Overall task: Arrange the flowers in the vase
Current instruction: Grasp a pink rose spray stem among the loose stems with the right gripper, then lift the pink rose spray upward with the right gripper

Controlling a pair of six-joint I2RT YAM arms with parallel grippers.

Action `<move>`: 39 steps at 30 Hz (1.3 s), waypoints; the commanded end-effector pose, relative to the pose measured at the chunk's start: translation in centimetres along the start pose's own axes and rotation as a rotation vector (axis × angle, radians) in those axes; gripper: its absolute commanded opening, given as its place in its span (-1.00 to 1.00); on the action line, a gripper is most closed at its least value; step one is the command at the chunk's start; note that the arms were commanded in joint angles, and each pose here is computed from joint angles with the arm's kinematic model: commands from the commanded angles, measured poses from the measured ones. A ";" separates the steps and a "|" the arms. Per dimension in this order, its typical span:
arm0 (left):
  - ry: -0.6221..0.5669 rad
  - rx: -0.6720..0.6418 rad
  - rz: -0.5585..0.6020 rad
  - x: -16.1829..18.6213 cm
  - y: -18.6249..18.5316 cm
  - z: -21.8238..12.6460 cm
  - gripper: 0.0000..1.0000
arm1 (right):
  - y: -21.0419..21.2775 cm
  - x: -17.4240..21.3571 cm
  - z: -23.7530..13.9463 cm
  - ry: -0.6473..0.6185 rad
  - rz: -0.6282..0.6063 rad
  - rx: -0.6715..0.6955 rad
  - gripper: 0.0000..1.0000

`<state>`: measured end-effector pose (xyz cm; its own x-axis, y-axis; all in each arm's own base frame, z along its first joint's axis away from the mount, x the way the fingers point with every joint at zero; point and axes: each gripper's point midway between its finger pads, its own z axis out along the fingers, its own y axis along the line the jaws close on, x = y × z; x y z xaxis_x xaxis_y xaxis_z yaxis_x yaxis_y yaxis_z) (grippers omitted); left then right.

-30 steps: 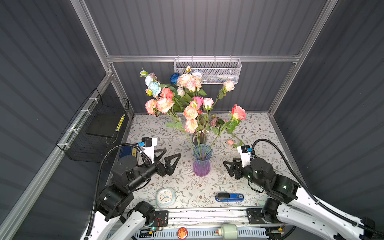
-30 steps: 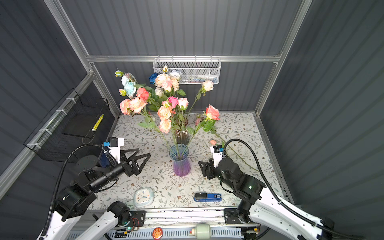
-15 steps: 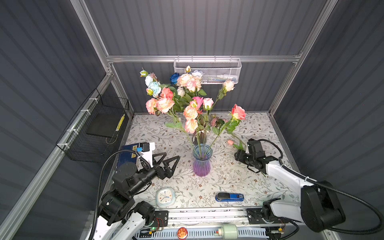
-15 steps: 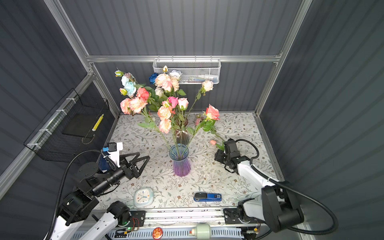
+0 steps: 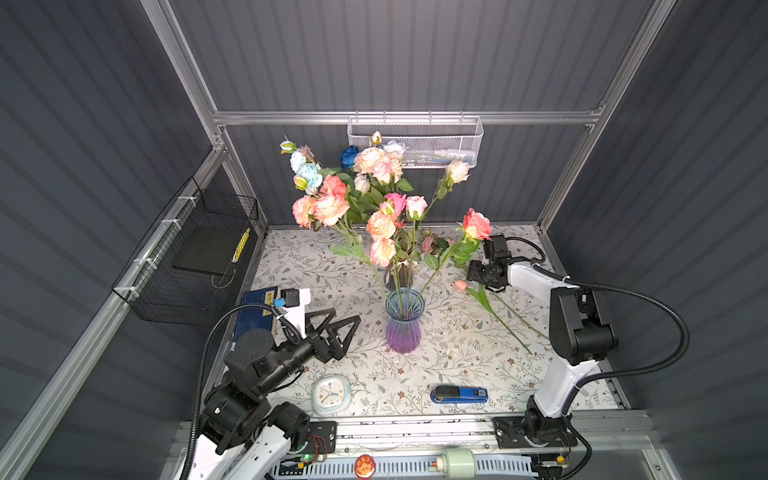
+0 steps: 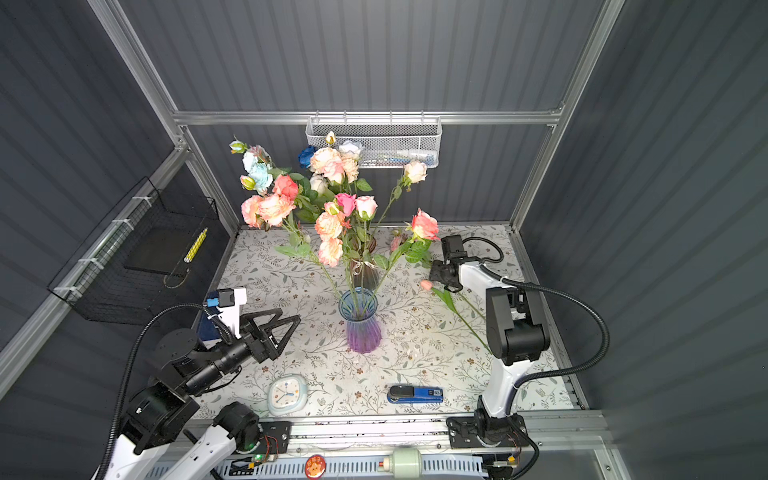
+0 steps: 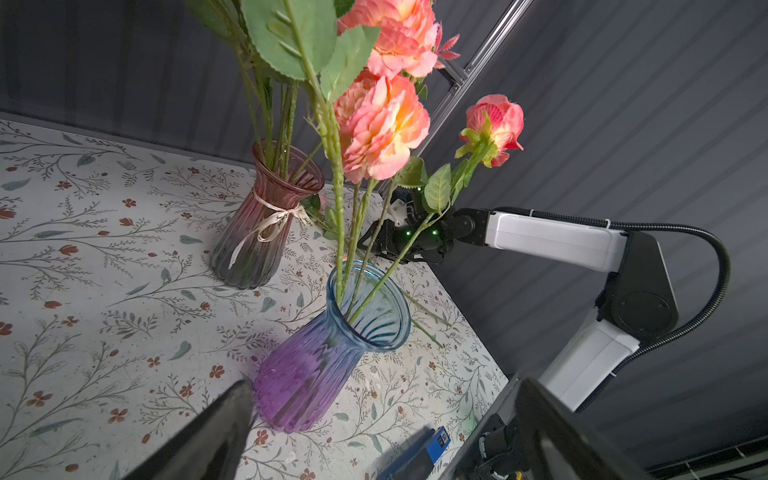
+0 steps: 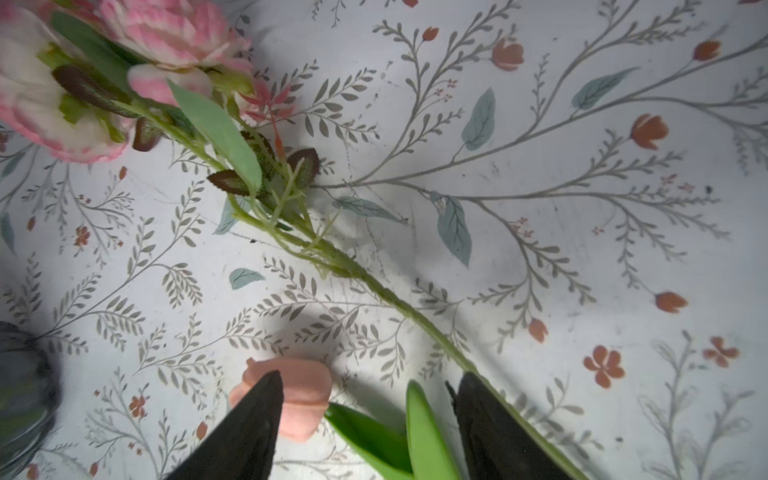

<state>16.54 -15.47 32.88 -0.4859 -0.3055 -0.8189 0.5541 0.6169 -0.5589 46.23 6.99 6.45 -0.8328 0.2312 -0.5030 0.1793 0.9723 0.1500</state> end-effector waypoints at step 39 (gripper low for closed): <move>0.016 -0.037 0.002 0.1 0.3 -0.6 0.99 | -0.2 -1.7 0.1 0.080 -0.160 0.051 -1.00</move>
<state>16.77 -15.09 31.42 -0.5180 -0.2891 -0.8051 0.5097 0.6516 -0.5619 46.57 6.87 4.94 -0.9380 0.0197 -0.3460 0.0173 0.9998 0.0099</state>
